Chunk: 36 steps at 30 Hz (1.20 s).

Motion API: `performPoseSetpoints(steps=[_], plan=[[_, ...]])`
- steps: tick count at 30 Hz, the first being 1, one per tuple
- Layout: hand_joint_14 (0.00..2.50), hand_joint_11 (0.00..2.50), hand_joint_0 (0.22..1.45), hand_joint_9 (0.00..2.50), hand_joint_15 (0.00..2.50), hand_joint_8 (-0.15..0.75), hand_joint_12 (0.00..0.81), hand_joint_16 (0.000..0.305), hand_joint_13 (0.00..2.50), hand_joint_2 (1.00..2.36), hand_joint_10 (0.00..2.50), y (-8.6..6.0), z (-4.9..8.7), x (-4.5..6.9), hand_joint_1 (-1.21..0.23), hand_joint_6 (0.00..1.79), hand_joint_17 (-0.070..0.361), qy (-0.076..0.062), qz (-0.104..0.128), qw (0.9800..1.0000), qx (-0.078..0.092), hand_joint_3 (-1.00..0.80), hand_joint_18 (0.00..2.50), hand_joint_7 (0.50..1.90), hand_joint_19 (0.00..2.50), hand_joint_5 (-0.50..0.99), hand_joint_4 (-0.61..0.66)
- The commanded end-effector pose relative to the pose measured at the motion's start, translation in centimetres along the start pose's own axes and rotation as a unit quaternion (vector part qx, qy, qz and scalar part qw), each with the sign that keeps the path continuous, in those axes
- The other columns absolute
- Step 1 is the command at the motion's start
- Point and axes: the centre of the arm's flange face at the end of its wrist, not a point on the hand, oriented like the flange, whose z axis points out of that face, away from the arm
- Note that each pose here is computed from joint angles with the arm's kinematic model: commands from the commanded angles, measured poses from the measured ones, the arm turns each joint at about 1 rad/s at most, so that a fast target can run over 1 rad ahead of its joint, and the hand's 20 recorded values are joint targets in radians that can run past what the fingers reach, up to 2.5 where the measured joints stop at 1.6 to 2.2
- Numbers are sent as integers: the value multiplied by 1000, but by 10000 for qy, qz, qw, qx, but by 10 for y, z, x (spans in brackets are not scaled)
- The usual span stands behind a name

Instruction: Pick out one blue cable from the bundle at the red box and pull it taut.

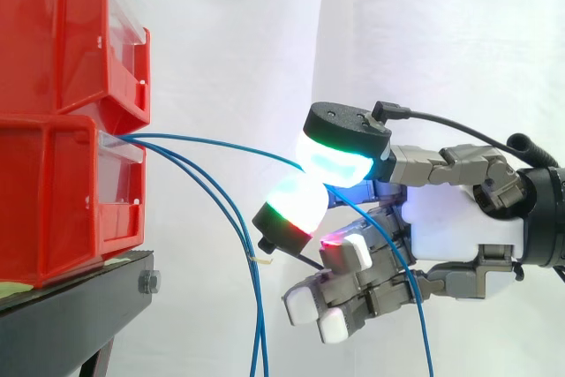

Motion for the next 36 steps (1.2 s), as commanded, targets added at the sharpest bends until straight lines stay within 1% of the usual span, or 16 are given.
performPoseSetpoints(steps=[1, 6, 9, 11, 13, 14, 16, 18, 20, 21, 25, 26, 29, 31, 36], plan=[[22, 1022, 656, 1184, 541, 288, 359, 62, 869, 1022, 31, 0, -1, -1, -736, 893, 139, 4, 35, 10000, 19, -148, 628, 1079, 676, -190, -23], [24, 1121, 658, 1215, 576, 287, 356, 62, 899, 1023, 32, -1, -1, 1, -735, 893, 138, 22, 37, 10000, 39, -154, 630, 1076, 675, -194, -10], [26, 1116, 659, 1213, 598, 281, 360, 61, 924, 1022, 32, -1, -1, 1, -733, 894, 138, 22, 37, 10000, 39, -158, 632, 1068, 675, -194, -8], [27, 1121, 659, 1210, 639, 283, 356, 61, 968, 1022, 31, -1, -1, 0, -732, 894, 138, 14, 37, 10000, 40, -158, 632, 1064, 675, -195, -5], [27, 1130, 661, 1208, 738, 287, 354, 61, 1073, 1021, 32, -1, -1, 0, -728, 893, 137, 14, 37, 10000, 40, -168, 634, 1069, 675, -196, -2], [29, 1130, 661, 1208, 757, 287, 354, 61, 1082, 1022, 31, 0, 0, 0, -728, 893, 137, 13, 47, 10000, 32, -168, 636, 1068, 667, -196, -7], [31, 1177, 662, 1210, 870, 286, 344, 60, 1149, 1022, 32, 0, 0, 1, -727, 894, 136, 13, 100, 9999, 33, -171, 642, 1061, 675, -197, -6], [31, 1241, 663, 1216, 922, 279, 343, 60, 1174, 1023, 32, 1, 0, 0, -724, 893, 136, 12, 118, 9999, 25, -176, 644, 1059, 675, -198, -3], [32, 1246, 664, 1219, 950, 283, 343, 60, 1180, 1022, 31, 1, 0, 1, -724, 894, 136, 19, 135, 9999, 17, -175, 644, 1058, 674, -198, -3], [31, 1269, 665, 1222, 980, 283, 344, 61, 1194, 1021, 31, 2, 0, 0, -723, 893, 136, 11, 143, 9999, 18, -178, 645, 1057, 674, -199, 0], [32, 1302, 668, 1230, 1029, 276, 340, 61, 1213, 1021, 30, 0, 0, 0, -718, 894, 137, 16, 161, 9998, 62, -193, 649, 1048, 685, -201, 6], [32, 1314, 669, 1226, 1030, 274, 341, 61, 1213, 1020, 30, 0, 0, 0, -716, 893, 137, 16, 169, 9998, 62, -204, 650, 1041, 684, -202, 10], [31, 1301, 670, 1216, 1025, 279, 345, 61, 1209, 1015, 30, 1, -1, 0, -702, 877, 137, 25, 190, 9998, 69, -299, 648, 1024, 702, -203, 75], [32, 1248, 653, 1206, 989, 274, 345, 61, 1176, 1011, 29, 2, -1, 0, -687, 868, 138, 25, 190, 9998, 69, -365, 646, 1003, 701, -201, 112], [31, 1240, 592, 1209, 947, 274, 354, 63, 1158, 1000, 31, 2, -1, 0, -606, 848, 141, 25, 190, 9998, 69, -500, 645, 1004, 703, -197, 133]])
